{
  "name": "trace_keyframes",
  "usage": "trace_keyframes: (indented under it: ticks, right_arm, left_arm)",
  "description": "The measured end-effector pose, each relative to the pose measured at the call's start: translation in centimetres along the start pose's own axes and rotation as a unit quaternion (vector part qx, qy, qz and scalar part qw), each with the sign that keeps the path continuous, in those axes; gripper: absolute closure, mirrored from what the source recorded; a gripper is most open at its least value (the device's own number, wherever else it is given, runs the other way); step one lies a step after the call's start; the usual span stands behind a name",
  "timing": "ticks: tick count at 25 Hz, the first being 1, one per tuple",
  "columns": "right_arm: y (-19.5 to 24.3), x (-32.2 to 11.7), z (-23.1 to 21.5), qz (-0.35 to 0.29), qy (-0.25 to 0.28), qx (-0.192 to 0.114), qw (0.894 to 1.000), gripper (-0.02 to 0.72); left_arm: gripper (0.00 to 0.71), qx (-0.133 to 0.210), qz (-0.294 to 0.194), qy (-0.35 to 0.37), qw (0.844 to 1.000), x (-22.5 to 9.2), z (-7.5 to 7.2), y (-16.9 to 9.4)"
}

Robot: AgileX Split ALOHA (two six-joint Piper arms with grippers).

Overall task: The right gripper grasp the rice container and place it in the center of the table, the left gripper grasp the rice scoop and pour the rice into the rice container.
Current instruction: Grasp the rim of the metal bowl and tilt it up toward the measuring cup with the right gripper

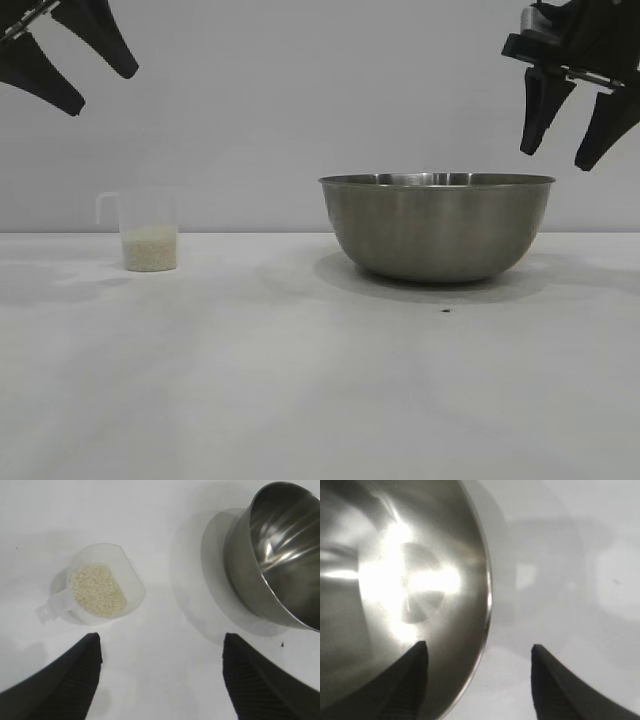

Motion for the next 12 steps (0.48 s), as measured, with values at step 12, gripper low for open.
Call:
trace_keyframes:
  ticks: [12]
  right_arm:
    - [4.2, -0.6, -0.3, 0.03, 0.028, 0.039, 0.998, 0.394]
  left_arm:
    - [0.259, -0.001, -0.002, -0.004, 1.0, 0.1, 0.0, 0.0]
Point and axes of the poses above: a point on each arm's last joint axis where the gripper is mounted, y pointing out along that axis toward the gripper, z along the wrist's bending axis when the last joint is at zero, x = y × z, the point moved 8 cm from there along y, pointing out along that axis toward the gripper, and after that the axes turned 3 degrees about -y, right-handed, at the moved point
